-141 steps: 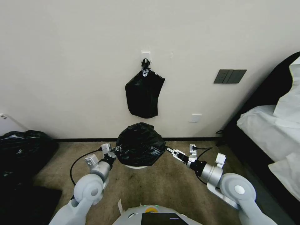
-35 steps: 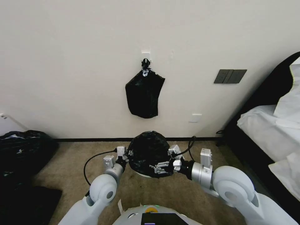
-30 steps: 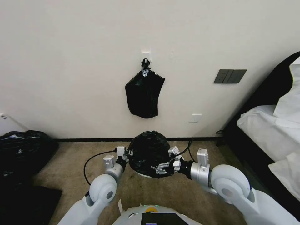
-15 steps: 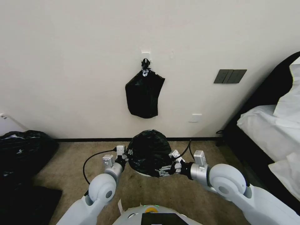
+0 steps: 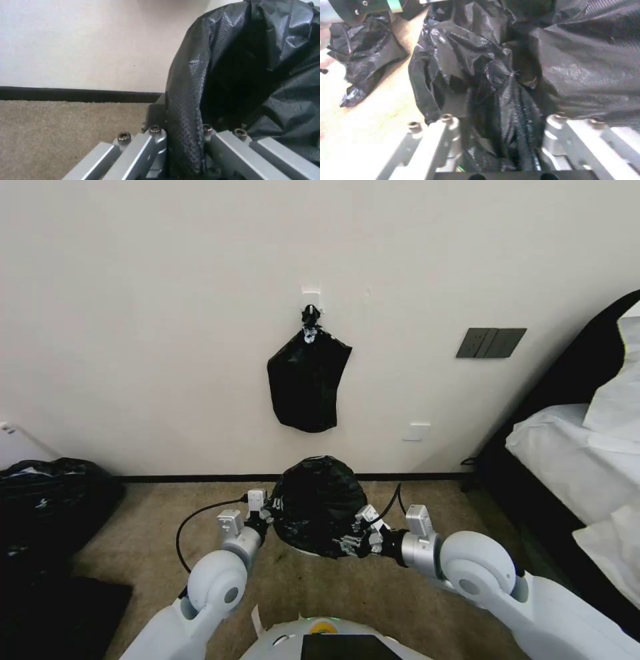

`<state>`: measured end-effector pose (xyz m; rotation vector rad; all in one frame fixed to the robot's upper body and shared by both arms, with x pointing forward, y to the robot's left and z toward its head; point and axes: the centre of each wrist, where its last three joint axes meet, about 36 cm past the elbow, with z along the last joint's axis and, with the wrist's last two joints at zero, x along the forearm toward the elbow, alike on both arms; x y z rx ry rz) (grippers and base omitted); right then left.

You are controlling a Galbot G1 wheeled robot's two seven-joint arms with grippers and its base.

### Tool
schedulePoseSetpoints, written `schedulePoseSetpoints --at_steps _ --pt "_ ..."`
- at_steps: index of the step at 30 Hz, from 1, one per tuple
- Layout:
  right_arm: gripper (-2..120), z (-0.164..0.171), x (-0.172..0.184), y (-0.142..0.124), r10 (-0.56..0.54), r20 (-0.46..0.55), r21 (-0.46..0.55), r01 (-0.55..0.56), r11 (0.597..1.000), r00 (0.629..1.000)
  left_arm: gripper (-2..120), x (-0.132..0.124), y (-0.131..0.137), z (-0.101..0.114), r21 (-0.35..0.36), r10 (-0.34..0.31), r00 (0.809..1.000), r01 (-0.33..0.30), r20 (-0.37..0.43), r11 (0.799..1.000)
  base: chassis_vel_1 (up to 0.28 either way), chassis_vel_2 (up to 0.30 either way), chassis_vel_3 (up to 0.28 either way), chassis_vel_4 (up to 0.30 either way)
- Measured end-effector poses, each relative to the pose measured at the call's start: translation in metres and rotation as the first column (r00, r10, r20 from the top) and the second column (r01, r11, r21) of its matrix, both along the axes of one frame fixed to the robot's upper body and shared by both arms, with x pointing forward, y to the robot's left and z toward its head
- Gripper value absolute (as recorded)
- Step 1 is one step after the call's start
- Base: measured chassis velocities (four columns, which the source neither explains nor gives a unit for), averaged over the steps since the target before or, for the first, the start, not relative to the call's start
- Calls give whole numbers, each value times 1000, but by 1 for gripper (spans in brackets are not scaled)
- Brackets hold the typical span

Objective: Place a trash bag onto the trash bin.

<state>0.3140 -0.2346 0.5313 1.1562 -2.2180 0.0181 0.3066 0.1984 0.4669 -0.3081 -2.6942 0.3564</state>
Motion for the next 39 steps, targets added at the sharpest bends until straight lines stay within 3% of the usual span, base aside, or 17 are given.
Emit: schedulePoseSetpoints --at_steps 2,5,8,16,29,39 --pt "26 0 0 0 1 0 0 -1 1000 1000 3 0 0 0 0 0 1000 0 0 1000 0 0 0 0" --pt "11 2 -1 1 6 4 3 -6 1000 1000 3 0 0 0 -1 1 1000 -1 -1 1000 0 0 0 0" --pt "7 3 -3 3 11 7 6 -11 1000 1000 3 1 0 -1 -1 5 1000 -5 -2 1000 0 0 0 0" --pt "6 7 -8 7 24 33 -3 -24 1000 999 3 4 1 0 -14 20 1000 -20 -6 1000 0 0 0 0" --pt "5 13 -30 12 55 174 -22 -52 998 983 3 18 10 1 -45 61 997 -63 -44 997 0 0 0 0" --pt "7 7 -39 16 50 163 12 -52 999 985 3 17 12 3 -55 63 997 -65 -50 996 0 0 0 0"
